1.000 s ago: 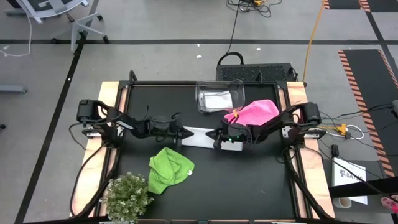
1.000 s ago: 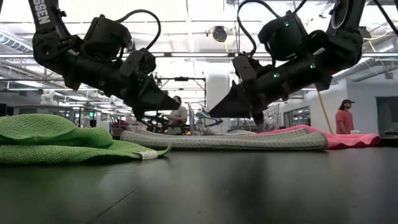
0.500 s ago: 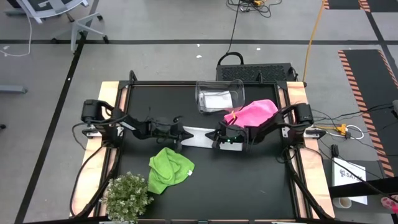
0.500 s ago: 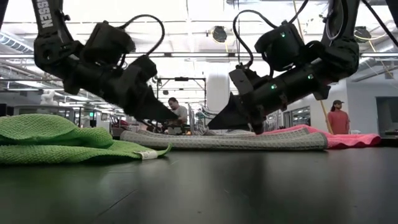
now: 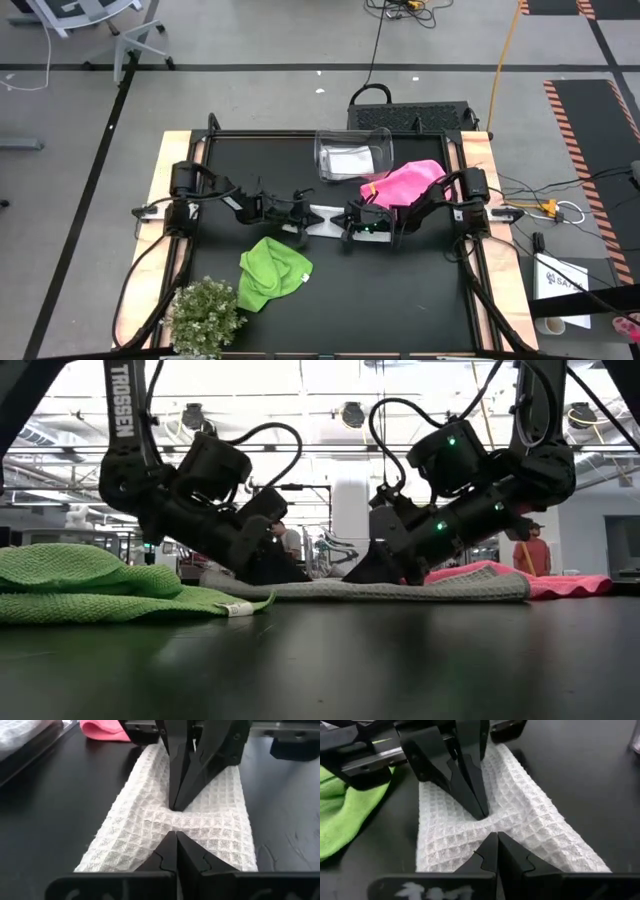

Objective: Fold microfiber towels
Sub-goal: Fold the gray microfiber cloth

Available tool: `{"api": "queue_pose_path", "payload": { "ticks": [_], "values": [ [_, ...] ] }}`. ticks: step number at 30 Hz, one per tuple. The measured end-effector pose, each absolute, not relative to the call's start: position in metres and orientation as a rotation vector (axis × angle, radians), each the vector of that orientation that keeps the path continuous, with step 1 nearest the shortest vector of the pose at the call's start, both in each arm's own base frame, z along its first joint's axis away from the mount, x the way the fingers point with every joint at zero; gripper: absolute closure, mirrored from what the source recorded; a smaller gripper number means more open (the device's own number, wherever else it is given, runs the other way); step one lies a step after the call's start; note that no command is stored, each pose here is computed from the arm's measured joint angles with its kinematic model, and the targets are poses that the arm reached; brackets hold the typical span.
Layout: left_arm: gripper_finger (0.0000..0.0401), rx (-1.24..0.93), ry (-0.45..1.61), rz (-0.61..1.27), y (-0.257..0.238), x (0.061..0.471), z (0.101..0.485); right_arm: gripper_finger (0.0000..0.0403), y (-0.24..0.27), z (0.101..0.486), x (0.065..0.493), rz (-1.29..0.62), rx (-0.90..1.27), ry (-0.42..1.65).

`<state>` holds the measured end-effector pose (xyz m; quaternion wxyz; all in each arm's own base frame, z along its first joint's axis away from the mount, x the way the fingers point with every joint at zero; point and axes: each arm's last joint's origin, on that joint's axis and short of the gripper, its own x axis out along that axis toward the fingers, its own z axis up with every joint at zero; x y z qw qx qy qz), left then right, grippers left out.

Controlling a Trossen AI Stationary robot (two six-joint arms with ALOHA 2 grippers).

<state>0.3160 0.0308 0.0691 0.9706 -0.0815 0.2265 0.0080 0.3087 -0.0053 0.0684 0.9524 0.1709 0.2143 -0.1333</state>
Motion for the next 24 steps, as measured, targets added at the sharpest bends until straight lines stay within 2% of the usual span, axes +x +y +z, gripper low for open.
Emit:
{"api": "queue_pose_path", "payload": {
  "ticks": [13,24],
  "values": [
    [0.0396,-0.22,0.505,0.014,0.029,0.317,0.053,0.0403,-0.005,0.059,0.301,-0.28,0.307,0.524],
    [0.0397,-0.234,0.512,0.016,0.028,0.316,0.052,0.0403,-0.005,0.041,0.252,-0.301,0.293,0.631]
  ]
}}
